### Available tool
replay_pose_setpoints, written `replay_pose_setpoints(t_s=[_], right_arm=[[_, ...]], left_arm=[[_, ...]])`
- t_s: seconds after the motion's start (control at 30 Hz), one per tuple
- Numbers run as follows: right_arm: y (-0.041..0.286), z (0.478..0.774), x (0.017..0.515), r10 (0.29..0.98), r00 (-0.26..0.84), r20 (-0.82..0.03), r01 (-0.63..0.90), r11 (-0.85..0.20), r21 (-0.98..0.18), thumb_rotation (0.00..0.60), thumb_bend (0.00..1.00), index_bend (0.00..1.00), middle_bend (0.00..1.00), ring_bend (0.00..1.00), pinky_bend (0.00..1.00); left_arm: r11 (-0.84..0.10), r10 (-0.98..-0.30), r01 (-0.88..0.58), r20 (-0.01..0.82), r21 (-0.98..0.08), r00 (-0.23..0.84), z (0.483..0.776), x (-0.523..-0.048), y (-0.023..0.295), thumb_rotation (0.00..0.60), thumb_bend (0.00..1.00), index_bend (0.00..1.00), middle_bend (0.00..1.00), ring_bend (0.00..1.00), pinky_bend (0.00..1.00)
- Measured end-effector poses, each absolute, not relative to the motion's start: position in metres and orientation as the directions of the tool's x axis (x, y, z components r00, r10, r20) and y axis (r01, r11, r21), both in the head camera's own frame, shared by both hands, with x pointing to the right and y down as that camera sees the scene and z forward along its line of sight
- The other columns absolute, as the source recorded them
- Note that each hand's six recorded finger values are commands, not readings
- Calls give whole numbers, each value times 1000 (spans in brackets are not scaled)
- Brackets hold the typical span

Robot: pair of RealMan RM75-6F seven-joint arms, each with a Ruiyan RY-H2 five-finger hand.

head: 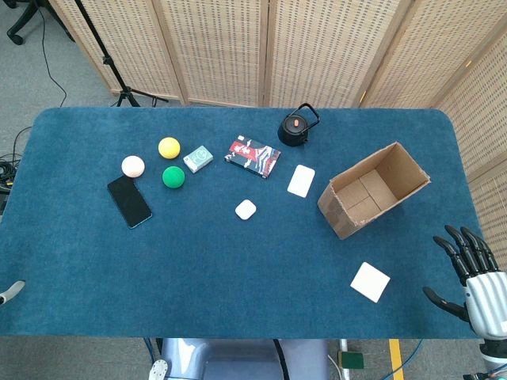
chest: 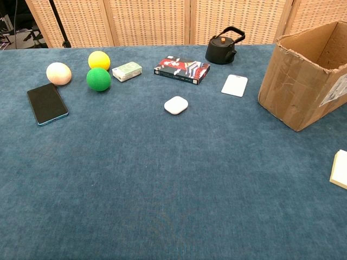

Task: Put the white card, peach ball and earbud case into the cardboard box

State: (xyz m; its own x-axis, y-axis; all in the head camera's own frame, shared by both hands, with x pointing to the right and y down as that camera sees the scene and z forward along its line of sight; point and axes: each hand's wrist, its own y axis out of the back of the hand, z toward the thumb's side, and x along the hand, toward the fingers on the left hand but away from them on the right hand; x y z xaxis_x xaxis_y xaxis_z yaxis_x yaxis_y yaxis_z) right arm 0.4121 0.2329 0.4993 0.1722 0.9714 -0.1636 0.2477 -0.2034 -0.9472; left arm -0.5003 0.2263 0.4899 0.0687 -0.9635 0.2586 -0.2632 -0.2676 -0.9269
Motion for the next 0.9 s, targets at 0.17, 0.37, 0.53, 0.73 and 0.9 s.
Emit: replay_pose_setpoints(t_s=[0.17, 0.37, 0.53, 0.73, 0.9], right_arm=[[233, 500, 412, 971, 173, -168, 244, -207, -947, 600, 131, 145, 76, 0, 96], [232, 503, 410, 966, 185, -179, 243, -222, -944, 600, 225, 181, 121, 10, 96], [222, 504, 391, 946, 288, -151, 284, -235, -930, 600, 289, 191, 132, 15, 96], [191, 511, 349, 870, 470, -151, 280, -309, -909, 600, 961, 202, 136, 16, 96], [167, 520, 298, 785, 586, -198, 259, -413, -873, 600, 1000, 202, 136, 16, 96]], left_arm=[[-269, -963, -262, 261, -927, 66, 490, -501, 226, 600, 5, 0, 0, 0, 94], [-263, -965, -264, 256, -928, 61, 489, -502, 225, 600, 5, 0, 0, 0, 94], [-264, -964, -254, 259, -931, 55, 491, -502, 223, 600, 5, 0, 0, 0, 94], [-252, -967, -252, 252, -934, 35, 492, -502, 218, 600, 5, 0, 0, 0, 94], [-264, -963, -249, 268, -932, 19, 497, -504, 214, 600, 5, 0, 0, 0, 93]])
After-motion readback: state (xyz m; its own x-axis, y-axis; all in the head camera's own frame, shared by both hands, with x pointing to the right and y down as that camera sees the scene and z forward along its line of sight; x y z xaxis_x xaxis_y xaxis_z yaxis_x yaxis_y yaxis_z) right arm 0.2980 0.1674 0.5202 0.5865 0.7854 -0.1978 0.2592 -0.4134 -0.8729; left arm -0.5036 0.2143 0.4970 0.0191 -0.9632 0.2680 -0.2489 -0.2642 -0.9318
